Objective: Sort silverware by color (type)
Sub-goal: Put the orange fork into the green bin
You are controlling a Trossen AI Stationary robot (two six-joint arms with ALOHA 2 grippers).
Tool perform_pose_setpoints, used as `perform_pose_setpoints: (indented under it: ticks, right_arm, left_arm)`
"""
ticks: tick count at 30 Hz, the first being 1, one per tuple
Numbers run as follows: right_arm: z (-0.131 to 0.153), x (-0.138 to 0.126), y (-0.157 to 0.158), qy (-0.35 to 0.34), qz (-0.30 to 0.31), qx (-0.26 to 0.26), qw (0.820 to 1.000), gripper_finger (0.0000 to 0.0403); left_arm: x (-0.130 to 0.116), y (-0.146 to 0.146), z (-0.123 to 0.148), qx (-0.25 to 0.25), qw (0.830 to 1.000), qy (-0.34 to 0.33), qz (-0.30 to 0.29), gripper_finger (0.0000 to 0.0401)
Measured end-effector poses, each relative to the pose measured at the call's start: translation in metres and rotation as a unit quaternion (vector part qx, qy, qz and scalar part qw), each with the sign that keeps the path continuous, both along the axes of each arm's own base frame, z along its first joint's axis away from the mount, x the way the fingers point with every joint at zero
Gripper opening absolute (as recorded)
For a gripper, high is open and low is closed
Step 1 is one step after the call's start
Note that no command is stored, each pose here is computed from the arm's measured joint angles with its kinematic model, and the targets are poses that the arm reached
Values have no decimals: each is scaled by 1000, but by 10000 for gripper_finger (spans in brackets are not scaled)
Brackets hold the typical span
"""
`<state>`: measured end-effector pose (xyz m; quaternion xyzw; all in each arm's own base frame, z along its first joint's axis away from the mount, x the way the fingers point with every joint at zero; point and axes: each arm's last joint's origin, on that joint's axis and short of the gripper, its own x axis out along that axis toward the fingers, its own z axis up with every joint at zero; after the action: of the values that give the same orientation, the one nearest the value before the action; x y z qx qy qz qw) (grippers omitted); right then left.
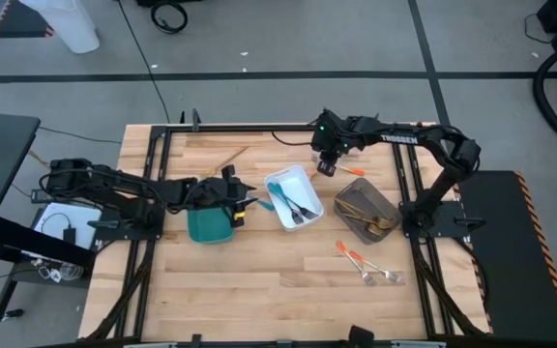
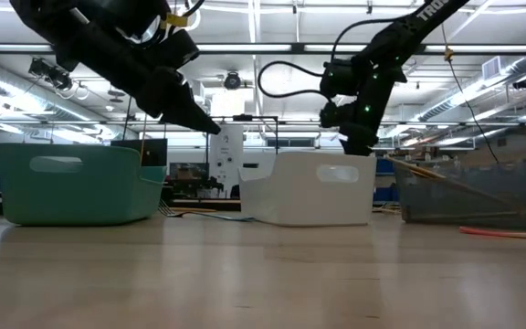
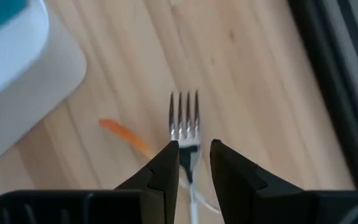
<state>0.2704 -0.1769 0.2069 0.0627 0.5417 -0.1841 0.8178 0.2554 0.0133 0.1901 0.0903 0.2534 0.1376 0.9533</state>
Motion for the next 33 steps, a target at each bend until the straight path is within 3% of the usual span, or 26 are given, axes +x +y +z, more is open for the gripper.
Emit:
perform_pose_setpoints:
  ticks: [8, 33]
  right_arm:
    - [6, 0, -6, -6, 0, -5, 1000, 98]
    - [-6, -7, 2, 7, -23, 52, 998, 98]
  left_arm:
    - [0, 0, 0, -2, 1000, 1, 1, 155]
    - [1, 0, 2, -8, 1000, -14, 5, 155]
